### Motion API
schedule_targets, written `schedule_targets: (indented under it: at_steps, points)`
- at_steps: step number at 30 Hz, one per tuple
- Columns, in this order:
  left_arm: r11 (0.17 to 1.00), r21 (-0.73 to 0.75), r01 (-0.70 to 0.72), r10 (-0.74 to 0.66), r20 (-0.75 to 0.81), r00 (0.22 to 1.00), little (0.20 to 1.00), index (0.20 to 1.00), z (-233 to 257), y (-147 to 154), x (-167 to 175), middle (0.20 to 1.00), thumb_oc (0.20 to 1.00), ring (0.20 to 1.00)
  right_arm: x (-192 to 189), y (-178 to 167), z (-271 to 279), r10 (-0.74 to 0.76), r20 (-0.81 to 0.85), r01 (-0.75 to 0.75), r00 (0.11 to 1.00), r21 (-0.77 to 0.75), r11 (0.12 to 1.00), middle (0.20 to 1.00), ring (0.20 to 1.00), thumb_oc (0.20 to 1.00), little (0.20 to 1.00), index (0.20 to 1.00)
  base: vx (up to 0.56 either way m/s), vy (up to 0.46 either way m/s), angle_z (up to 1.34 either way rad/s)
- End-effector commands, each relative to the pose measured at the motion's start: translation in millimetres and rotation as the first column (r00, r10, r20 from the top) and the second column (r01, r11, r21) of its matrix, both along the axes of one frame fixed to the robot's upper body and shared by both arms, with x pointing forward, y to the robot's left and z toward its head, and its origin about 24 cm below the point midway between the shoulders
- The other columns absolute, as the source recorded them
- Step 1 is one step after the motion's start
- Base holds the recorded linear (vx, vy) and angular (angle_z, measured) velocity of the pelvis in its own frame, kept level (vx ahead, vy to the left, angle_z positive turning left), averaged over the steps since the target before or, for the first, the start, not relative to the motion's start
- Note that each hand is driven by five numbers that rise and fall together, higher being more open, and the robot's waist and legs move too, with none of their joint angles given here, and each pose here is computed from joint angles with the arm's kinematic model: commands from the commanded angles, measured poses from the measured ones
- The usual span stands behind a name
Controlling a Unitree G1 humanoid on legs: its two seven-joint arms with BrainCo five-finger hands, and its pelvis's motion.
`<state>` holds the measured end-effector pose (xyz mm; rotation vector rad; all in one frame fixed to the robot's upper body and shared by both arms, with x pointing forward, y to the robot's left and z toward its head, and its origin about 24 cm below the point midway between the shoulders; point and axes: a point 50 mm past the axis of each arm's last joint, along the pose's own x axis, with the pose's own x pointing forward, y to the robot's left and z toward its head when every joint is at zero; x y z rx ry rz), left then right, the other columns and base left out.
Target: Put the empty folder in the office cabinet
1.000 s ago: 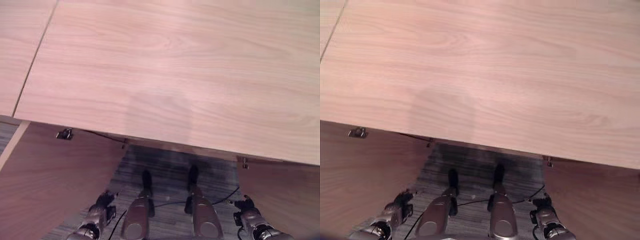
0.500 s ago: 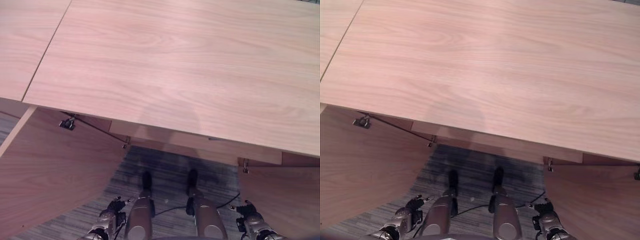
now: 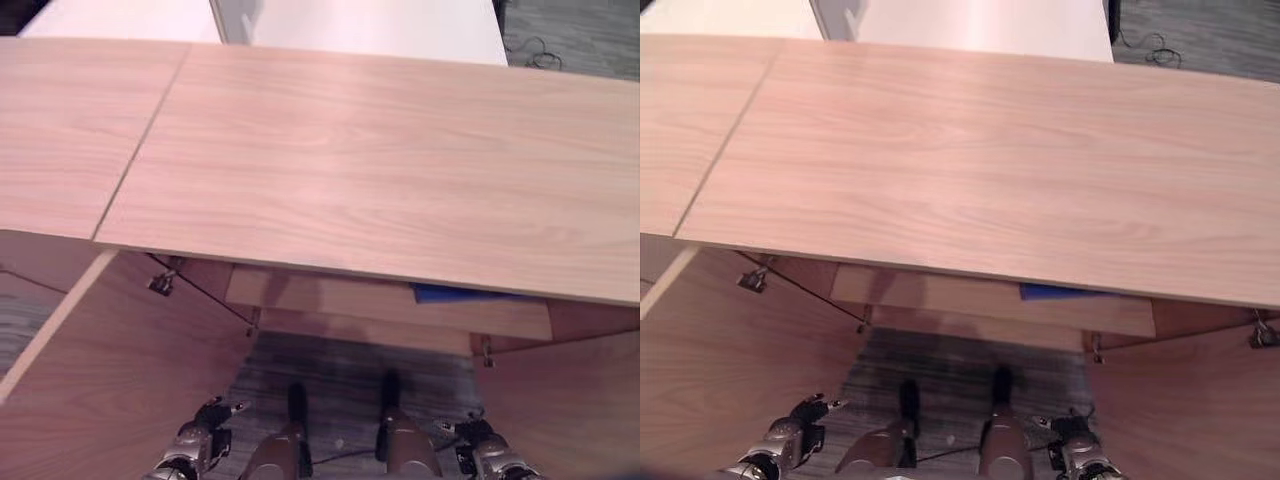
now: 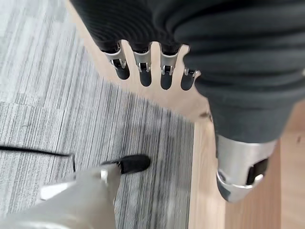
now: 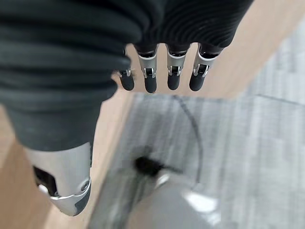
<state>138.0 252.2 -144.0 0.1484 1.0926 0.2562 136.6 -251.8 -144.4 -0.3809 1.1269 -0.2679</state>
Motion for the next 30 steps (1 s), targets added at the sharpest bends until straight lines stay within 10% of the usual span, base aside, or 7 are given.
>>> schedule_targets:
  at_steps: [1, 30]
  points:
    - [1.000, 0.001, -0.031, 0.031, -0.036, 0.999, 1.000, 1.000, -3, 3, -7, 1.000, 1.000, 1.000, 2, -9, 2, 0.023, -0.028, -0.024, 0.999, -0.037, 0.999, 1.000, 1.000, 1.000, 1.000, 1.000, -0.02, -0.278, 0.06]
    - [0.999, -0.034, 0.031, -0.035, -0.142, 0.989, 1.000, 1.000, -14, -9, -31, 1.000, 1.000, 1.000, -16, -5, -5, 0.085, -0.098, -0.088, 0.991, -0.019, 0.996, 1.000, 1.000, 1.000, 1.000, 1.000, -0.04, -0.006, 0.12]
